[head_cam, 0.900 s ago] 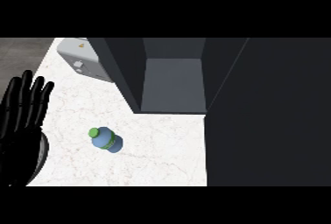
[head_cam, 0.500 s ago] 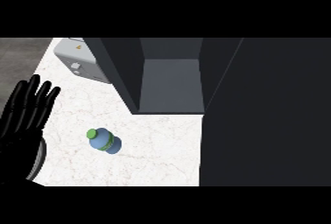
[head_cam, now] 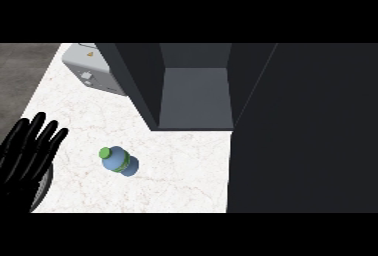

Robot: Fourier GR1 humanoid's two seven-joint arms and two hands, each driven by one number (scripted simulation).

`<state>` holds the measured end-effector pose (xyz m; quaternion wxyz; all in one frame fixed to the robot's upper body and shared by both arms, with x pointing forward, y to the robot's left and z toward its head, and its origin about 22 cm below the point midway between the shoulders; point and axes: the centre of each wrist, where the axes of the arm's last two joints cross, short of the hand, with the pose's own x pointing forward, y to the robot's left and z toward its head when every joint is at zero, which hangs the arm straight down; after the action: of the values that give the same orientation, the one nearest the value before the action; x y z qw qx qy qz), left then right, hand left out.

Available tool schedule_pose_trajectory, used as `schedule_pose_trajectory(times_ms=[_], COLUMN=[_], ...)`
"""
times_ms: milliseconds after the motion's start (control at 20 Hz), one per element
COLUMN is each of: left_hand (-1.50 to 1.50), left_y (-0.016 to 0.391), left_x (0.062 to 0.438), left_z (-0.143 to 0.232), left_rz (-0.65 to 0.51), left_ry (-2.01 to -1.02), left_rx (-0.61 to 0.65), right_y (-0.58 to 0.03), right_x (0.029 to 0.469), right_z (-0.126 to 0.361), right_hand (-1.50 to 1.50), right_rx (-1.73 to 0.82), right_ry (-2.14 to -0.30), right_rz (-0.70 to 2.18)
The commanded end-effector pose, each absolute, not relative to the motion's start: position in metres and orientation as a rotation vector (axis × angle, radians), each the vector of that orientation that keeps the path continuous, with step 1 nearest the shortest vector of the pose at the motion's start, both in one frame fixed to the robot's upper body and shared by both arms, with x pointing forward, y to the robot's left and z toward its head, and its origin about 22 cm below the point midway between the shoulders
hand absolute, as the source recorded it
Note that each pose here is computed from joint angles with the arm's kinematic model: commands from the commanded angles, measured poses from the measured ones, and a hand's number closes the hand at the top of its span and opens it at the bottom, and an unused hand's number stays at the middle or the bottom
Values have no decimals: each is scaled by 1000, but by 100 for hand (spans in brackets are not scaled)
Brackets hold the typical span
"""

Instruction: Pick up the bottled water, place it into the cabinet and close the cabinet

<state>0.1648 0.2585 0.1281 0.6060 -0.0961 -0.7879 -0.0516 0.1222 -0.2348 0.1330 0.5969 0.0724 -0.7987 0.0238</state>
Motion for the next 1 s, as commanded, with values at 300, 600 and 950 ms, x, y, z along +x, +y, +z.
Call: schedule_pose_trajectory(times_ms=[300,600,950], left_hand=[-150,-150,-150], left_y=[259,268,282], left_x=[141,143,166], left_z=[110,86,44], left_rz=[-121,-46,-22], left_ry=[-1745,-1762,-1713], left_rx=[-151,-93,3], right_y=[-226,-229,-228], right_x=[84,65,64], right_z=[146,150,148], right_hand=[-150,-150,-150], right_rx=[175,183,151], right_ry=[-1853,-1841,-1836], right_rz=[54,43,58])
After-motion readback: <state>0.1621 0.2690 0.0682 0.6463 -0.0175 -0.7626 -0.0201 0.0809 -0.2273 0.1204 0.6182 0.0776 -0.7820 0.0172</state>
